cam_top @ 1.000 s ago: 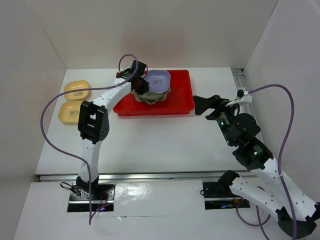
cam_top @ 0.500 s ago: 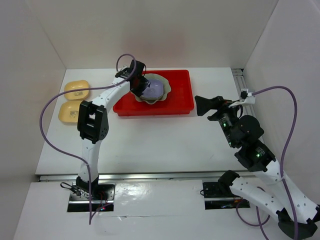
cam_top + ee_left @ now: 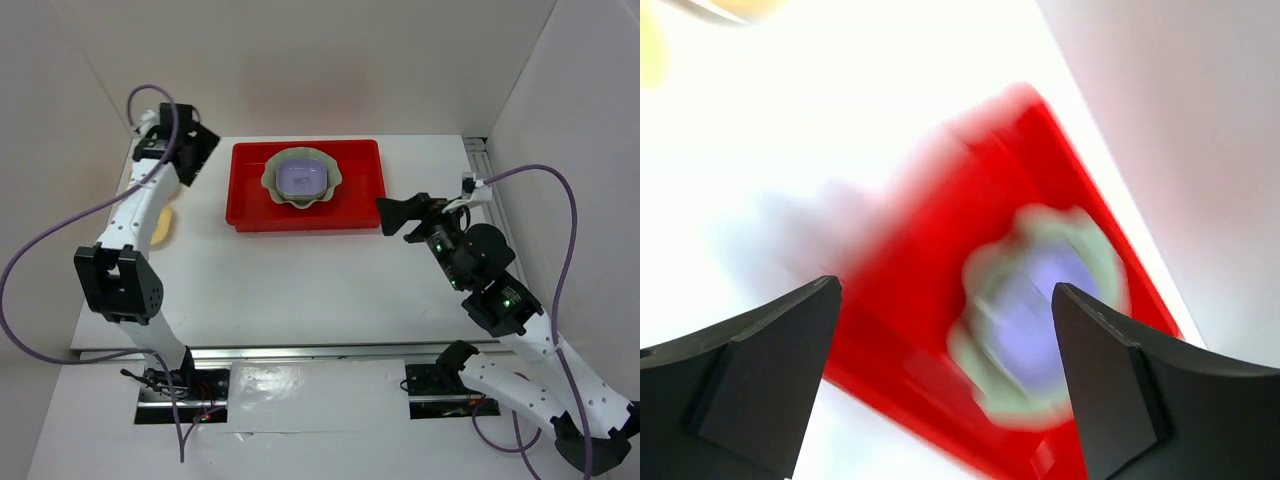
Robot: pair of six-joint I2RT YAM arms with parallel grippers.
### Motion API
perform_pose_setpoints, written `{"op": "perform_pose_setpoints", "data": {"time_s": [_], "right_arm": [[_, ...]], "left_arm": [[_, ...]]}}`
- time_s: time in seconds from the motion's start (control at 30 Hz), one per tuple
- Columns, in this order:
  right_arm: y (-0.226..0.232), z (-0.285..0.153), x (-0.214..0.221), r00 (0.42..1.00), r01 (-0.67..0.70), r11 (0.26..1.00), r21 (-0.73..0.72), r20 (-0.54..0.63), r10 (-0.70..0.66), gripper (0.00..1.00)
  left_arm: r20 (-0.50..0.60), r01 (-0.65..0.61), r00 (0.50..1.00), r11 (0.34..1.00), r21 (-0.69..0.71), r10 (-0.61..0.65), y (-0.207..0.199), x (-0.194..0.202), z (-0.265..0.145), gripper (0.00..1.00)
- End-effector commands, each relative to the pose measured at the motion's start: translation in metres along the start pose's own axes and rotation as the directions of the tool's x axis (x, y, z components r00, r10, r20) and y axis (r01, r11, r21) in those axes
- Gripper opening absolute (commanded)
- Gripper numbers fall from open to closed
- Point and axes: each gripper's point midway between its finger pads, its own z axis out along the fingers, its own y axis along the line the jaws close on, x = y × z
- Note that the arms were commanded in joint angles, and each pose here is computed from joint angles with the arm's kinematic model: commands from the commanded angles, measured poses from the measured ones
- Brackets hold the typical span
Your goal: Place the plates into the plastic bin on the countertop
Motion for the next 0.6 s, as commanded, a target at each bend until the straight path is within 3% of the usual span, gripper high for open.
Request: {"op": "perform_pose_setpoints", "data": {"time_s": [0.0,0.1,0.2,0.27,0.3,0.33,0.57], "right_arm": [[0.018,0.009,0.011,1.0,0.001,0.995,-0.097,-0.029,-0.004,1.0],[0.022,0.009,0.018,0.999,-0.01,0.992,-0.128,-0.044,0.005,1.0],[0.02,0.012,0.033,0.997,-0.006,0.99,-0.14,-0.079,-0.005,1.0],[0.02,0.013,0.04,0.996,-0.005,0.989,-0.146,-0.094,-0.009,1.0],[0.019,0.013,0.045,0.994,0.005,0.989,-0.15,-0.106,-0.021,1.0],[0.021,0.013,0.046,0.994,0.004,0.987,-0.159,-0.111,-0.022,1.0],[0.019,0.011,0.044,0.991,0.047,0.986,-0.16,-0.113,-0.066,1.0]], "left_arm": [[-0.041,-0.057,0.998,0.961,-0.27,0.047,0.097,-0.014,0.033,1.0],[-0.026,-0.059,0.998,0.93,-0.363,0.053,0.137,-0.04,0.037,1.0],[-0.065,-0.144,0.989,0.912,-0.384,0.129,0.161,-0.054,0.049,1.0],[-0.17,-0.296,0.951,0.918,-0.263,0.258,0.152,-0.057,0.062,1.0],[-0.223,-0.345,0.931,0.897,-0.277,0.29,0.16,-0.051,0.076,1.0],[-0.207,-0.394,0.915,0.872,-0.289,0.345,0.158,-0.064,0.077,1.0],[-0.234,-0.389,0.916,0.866,-0.315,0.326,0.185,-0.051,0.083,0.97]]}}
